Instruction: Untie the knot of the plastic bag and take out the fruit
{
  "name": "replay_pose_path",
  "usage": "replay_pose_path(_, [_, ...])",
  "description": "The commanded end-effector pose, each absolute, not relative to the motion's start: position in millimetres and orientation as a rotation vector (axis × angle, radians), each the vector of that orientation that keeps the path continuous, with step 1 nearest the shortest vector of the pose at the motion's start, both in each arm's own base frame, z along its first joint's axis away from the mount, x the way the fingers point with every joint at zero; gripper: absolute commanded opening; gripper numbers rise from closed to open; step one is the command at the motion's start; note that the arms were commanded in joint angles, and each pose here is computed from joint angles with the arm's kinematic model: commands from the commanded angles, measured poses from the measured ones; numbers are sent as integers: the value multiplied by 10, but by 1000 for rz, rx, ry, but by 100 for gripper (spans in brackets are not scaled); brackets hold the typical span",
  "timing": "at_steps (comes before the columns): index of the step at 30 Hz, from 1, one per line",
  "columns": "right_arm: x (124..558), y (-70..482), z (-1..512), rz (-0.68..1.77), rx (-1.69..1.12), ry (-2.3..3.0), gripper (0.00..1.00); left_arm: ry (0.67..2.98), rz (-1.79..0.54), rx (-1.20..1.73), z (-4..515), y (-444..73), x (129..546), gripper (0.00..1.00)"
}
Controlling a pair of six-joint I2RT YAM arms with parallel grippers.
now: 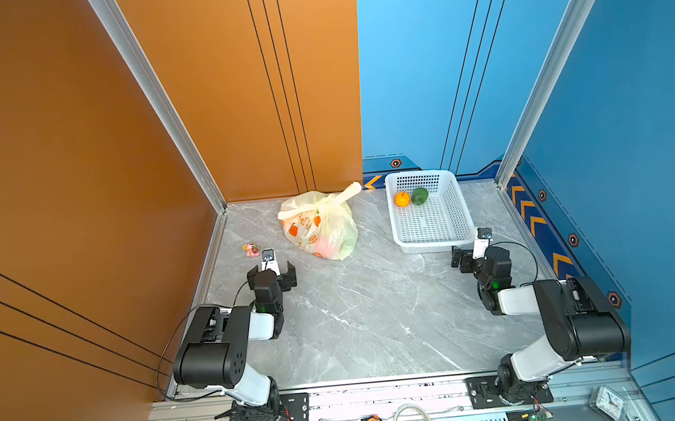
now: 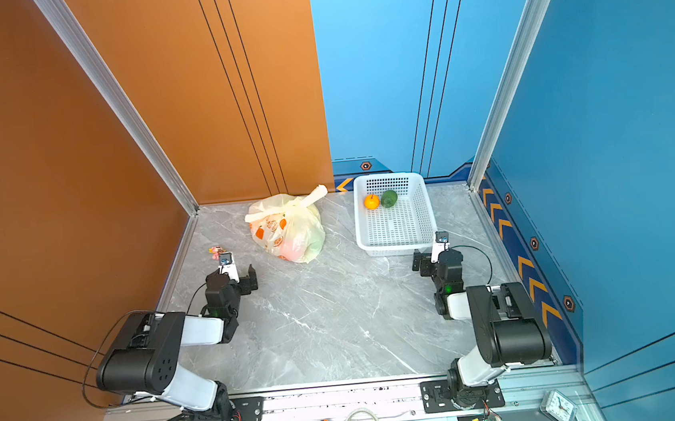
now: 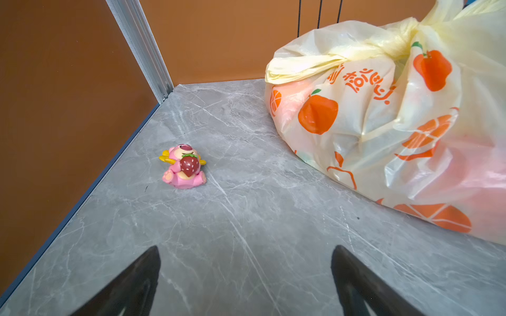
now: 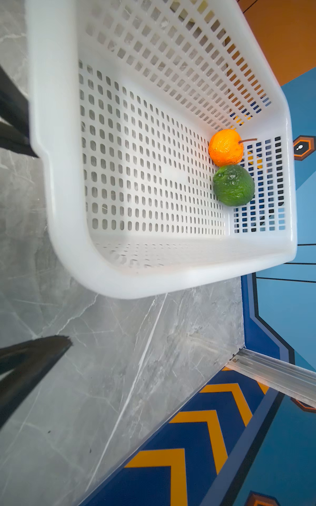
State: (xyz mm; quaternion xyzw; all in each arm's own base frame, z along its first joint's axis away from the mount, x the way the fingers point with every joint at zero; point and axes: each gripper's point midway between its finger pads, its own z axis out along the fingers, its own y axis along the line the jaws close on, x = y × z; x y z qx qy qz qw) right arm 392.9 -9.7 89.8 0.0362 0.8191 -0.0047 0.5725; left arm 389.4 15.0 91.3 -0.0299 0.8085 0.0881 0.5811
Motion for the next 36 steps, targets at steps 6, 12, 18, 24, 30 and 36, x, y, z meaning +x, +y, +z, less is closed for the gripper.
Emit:
replay_pose_path(6, [3951, -96, 926, -10, 96, 1907, 100, 1908, 163, -63, 906, 134, 3947, 98])
replay_pose_path(12, [3951, -92, 925, -9, 94, 1907, 100, 1913, 151, -65, 900, 141, 3955, 98])
replay_pose_path(18, [3949, -96, 921, -11, 96, 1909, 100, 1912, 149, -64, 906, 139, 3959, 98])
replay_pose_path(24, [3950, -95, 925, -12, 95, 1908, 100, 1912, 149, -64, 904, 137, 3957, 98])
replay_pose_path(30, [3948, -96, 925, -14, 97, 1907, 100, 1912, 149, -64, 903, 139, 3953, 98])
replay_pose_path(36, [3864, -134, 1191, -35, 129, 1952, 100, 1937, 139, -17, 1101, 58, 3968, 98])
